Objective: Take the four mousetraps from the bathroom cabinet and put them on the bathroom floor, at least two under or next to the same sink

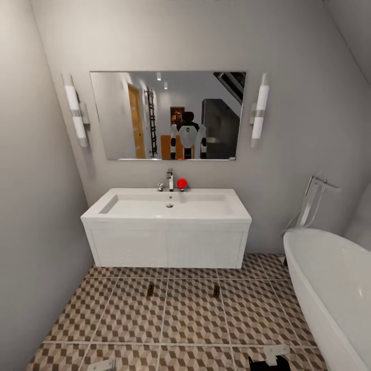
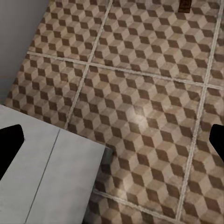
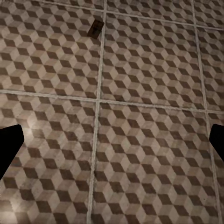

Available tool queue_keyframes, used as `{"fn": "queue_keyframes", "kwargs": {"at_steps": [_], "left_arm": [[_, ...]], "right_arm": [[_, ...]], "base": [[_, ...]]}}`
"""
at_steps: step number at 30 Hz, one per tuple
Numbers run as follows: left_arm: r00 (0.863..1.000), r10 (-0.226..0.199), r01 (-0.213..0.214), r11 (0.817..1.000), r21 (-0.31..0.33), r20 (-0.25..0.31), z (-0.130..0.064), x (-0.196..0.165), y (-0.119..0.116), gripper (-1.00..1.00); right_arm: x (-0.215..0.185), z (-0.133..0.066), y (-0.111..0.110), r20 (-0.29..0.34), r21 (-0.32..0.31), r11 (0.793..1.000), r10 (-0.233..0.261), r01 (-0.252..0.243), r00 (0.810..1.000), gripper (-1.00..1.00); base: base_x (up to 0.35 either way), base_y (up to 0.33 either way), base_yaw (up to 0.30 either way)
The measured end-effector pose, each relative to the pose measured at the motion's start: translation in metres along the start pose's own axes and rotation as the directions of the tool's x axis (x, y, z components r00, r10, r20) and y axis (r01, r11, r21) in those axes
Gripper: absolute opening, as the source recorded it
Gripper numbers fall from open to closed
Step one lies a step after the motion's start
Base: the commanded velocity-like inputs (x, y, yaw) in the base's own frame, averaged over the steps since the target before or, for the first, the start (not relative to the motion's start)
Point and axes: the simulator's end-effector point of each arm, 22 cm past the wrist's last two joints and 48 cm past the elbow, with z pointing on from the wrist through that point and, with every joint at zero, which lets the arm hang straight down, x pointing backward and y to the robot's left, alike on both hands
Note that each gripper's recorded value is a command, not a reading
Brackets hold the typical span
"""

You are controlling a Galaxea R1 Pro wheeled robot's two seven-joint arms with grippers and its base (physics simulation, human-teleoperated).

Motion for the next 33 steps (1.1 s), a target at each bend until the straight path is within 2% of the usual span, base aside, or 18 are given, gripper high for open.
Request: {"fn": "queue_keyframes", "kwargs": {"at_steps": [33], "left_arm": [[1.000, 0.001, -0.001, 1.000, 0.000, -0.001, -0.033, -0.020, 0.010, 1.00]], "right_arm": [[-0.022, -0.033, -0.005, -0.001, 0.000, 1.000, 0.000, 0.000, 1.000, 1.00]], "base": [[0.000, 0.000, 0.000]]}}
